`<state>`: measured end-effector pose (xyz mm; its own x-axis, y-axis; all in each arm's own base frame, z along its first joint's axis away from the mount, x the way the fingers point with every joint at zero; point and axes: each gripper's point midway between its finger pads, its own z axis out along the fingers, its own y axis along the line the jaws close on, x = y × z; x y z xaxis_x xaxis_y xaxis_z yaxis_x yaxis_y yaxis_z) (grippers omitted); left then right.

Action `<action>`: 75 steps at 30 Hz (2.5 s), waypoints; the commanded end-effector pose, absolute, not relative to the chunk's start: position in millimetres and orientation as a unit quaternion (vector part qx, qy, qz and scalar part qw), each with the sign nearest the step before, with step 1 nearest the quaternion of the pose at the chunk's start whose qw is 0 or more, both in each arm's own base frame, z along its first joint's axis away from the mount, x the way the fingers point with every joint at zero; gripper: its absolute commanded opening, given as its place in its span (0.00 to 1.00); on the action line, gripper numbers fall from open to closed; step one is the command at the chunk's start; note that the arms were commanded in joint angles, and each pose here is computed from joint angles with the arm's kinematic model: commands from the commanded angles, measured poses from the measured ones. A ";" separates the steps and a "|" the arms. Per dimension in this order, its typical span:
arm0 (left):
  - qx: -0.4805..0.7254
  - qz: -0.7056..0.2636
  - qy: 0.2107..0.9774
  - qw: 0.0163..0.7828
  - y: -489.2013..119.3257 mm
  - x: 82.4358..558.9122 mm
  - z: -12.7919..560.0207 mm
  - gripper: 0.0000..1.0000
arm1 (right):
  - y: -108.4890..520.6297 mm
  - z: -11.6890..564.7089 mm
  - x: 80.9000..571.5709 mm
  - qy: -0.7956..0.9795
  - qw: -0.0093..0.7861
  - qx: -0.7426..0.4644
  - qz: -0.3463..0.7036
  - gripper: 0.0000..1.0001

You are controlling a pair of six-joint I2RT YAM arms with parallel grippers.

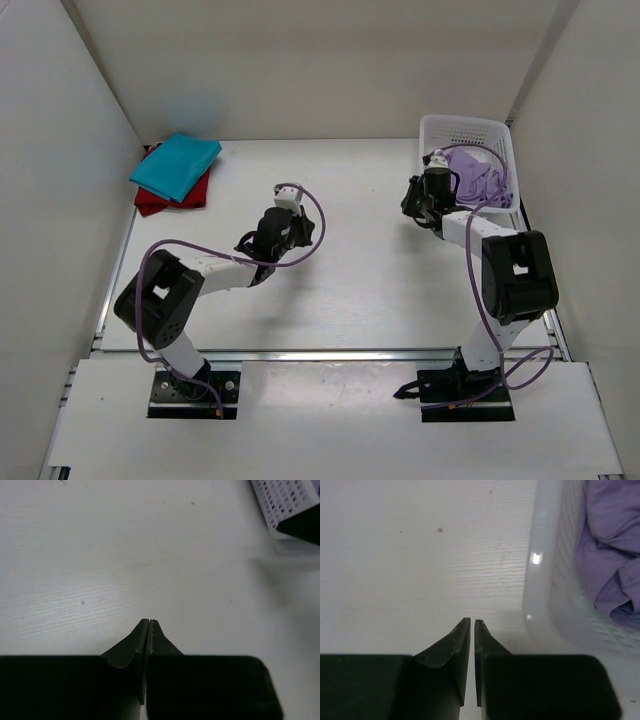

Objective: Fold and stack the t-shirts

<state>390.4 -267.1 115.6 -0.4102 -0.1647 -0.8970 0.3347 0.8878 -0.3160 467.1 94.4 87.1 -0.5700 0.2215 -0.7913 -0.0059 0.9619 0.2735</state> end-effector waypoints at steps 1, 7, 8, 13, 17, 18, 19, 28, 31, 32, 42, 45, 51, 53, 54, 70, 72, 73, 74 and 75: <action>0.067 -0.245 0.815 0.521 -266.9 369.9 118.8 0.09 | 121.8 120.9 459.0 0.870 0.465 0.021 0.163 0.08; 0.066 -0.323 0.822 0.464 -256.5 369.1 117.5 0.22 | 117.0 181.2 458.5 0.837 0.528 0.027 0.141 0.28; 0.068 -0.331 0.822 0.459 -258.1 369.1 118.9 0.28 | 103.3 187.4 462.9 0.833 0.534 0.037 0.139 0.29; 0.122 -0.303 0.821 0.468 -284.3 352.6 127.7 0.61 | 6.7 190.0 495.4 0.836 0.534 0.120 0.052 0.22; 0.132 -0.322 0.816 0.462 -294.0 340.5 132.8 0.80 | -54.2 166.2 508.8 0.854 0.494 0.163 -0.026 0.14; 0.123 -0.331 0.822 0.446 -293.2 335.2 124.1 0.73 | -70.4 160.3 506.7 0.853 0.486 0.180 -0.057 0.18; 0.121 -0.344 0.820 0.441 -294.3 333.4 125.4 0.56 | -88.4 163.9 503.8 0.847 0.487 0.195 -0.087 0.21; 0.137 -0.366 0.830 0.397 -313.3 307.0 103.2 0.52 | -129.5 160.8 485.1 0.835 0.476 0.246 -0.122 0.59; 0.143 -0.386 0.824 0.390 -315.7 299.6 105.0 0.54 | -136.8 138.7 491.7 0.854 0.440 0.235 -0.149 0.60; 0.143 -0.380 0.823 0.396 -314.3 300.7 107.6 0.55 | -138.3 143.9 497.0 0.850 0.447 0.233 -0.151 0.60; 0.131 -0.373 0.816 0.421 -302.5 303.3 121.4 0.55 | -151.1 138.7 530.0 0.853 0.434 0.229 -0.175 0.39; 0.133 -0.377 0.811 0.426 -302.6 301.3 126.2 0.55 | -146.5 147.2 529.8 0.846 0.443 0.235 -0.182 0.06; 0.118 -0.386 0.809 0.426 -293.5 300.9 140.1 0.54 | -98.8 260.8 520.9 0.791 0.563 0.222 -0.092 0.00; 0.095 -0.386 0.812 0.427 -283.5 306.6 143.2 0.55 | -72.8 324.4 508.9 0.763 0.613 0.201 -0.037 0.00; 0.090 -0.391 0.810 0.428 -280.1 306.4 149.4 0.55 | -52.1 342.9 506.5 0.760 0.626 0.173 0.000 0.00; -0.043 -0.351 0.797 0.491 -164.0 336.7 185.0 0.59 | 232.4 617.3 316.9 0.542 0.739 -0.141 0.373 0.00; -0.054 -0.348 0.791 0.500 -153.1 336.0 191.2 0.59 | 239.0 606.1 316.8 0.549 0.712 -0.160 0.406 0.00; -0.064 -0.340 0.791 0.504 -145.6 338.0 190.4 0.59 | 238.7 604.8 317.7 0.546 0.713 -0.160 0.409 0.00; -0.073 -0.336 0.787 0.512 -139.9 338.7 195.6 0.59 | 240.7 585.0 330.1 0.561 0.702 -0.155 0.410 0.00; -0.079 -0.335 0.780 0.523 -134.2 338.1 201.5 0.60 | 232.4 552.5 348.3 0.593 0.680 -0.132 0.410 0.00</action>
